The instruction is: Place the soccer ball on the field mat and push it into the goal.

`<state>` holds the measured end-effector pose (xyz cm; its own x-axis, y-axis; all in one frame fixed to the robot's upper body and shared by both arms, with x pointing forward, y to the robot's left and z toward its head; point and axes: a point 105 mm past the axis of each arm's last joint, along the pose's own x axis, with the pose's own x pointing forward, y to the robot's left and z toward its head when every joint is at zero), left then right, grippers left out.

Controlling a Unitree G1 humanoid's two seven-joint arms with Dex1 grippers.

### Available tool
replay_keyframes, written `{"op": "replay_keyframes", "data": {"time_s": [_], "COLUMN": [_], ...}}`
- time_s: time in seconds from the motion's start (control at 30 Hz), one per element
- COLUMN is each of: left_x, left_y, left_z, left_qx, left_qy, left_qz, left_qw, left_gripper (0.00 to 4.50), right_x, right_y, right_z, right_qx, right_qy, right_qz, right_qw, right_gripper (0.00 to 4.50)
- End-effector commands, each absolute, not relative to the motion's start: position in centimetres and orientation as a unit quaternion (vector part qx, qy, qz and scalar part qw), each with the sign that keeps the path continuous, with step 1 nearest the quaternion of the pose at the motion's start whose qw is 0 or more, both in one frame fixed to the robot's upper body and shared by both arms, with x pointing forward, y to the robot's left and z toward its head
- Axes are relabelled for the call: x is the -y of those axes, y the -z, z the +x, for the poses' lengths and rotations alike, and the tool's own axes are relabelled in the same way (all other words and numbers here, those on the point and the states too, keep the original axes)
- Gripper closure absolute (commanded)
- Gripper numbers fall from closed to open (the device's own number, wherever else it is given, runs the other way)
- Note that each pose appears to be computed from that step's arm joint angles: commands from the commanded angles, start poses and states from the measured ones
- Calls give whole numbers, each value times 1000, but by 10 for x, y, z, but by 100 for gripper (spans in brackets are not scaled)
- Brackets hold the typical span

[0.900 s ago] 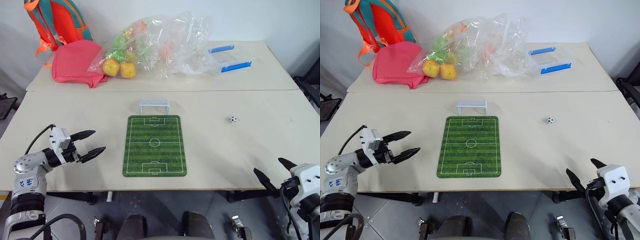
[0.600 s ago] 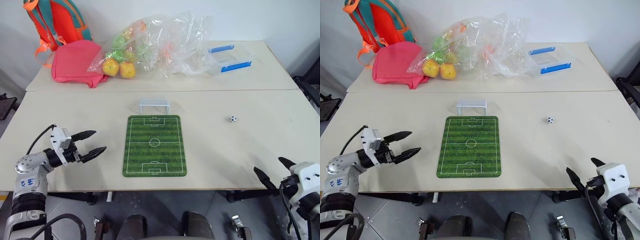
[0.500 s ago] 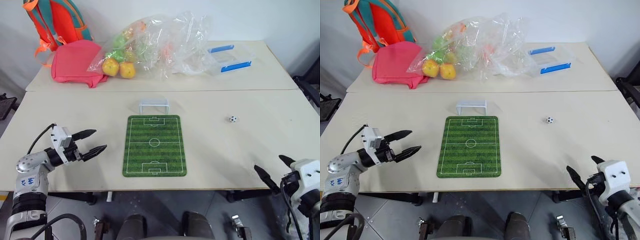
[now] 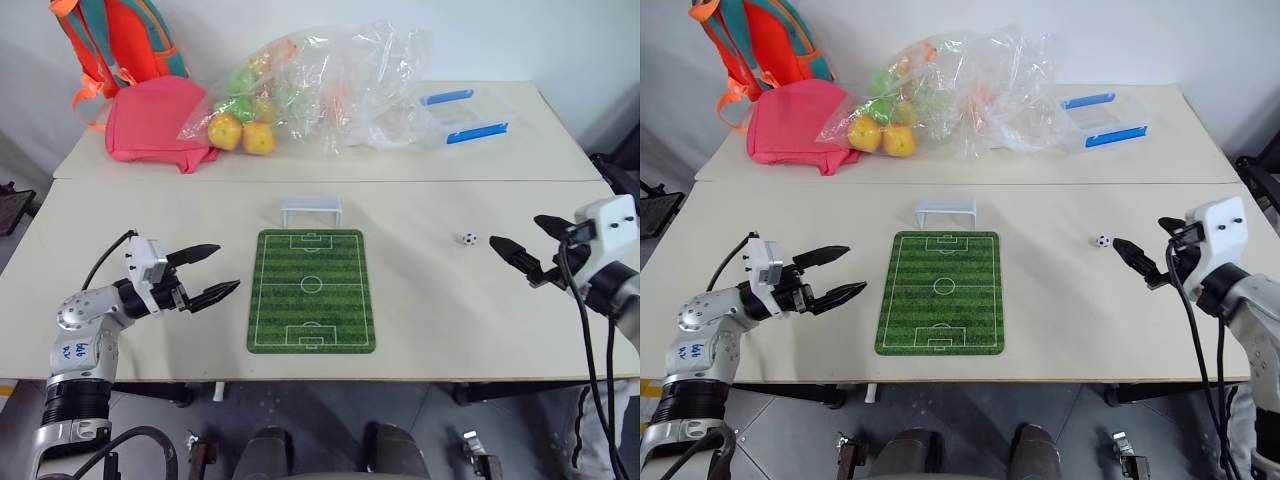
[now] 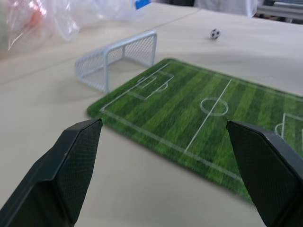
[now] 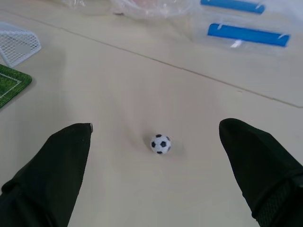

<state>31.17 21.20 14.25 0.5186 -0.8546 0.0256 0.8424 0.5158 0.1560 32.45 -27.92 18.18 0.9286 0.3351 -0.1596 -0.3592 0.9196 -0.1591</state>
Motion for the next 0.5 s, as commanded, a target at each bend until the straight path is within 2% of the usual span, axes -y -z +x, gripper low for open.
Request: {"op": "replay_keyframes", "data": {"time_s": [0.03,0.27,0.5], "left_x": [-191,-176,-177], "left_y": [-164,-166,-167], "left_z": [310,307,306], "left_qx": [90,99,101], "left_qy": [528,546,540], "left_qz": [70,71,70], "left_qw": [842,829,833], "left_gripper": [4,4,4], "right_x": [291,287,273], "right_y": [-174,-159,-136], "right_z": [354,397,408], "right_qx": [-80,-88,-118], "right_qy": [-168,-172,-200], "right_qz": [-118,-107,-107], "right_qw": [975,975,967], "right_gripper": [0,0,0]}}
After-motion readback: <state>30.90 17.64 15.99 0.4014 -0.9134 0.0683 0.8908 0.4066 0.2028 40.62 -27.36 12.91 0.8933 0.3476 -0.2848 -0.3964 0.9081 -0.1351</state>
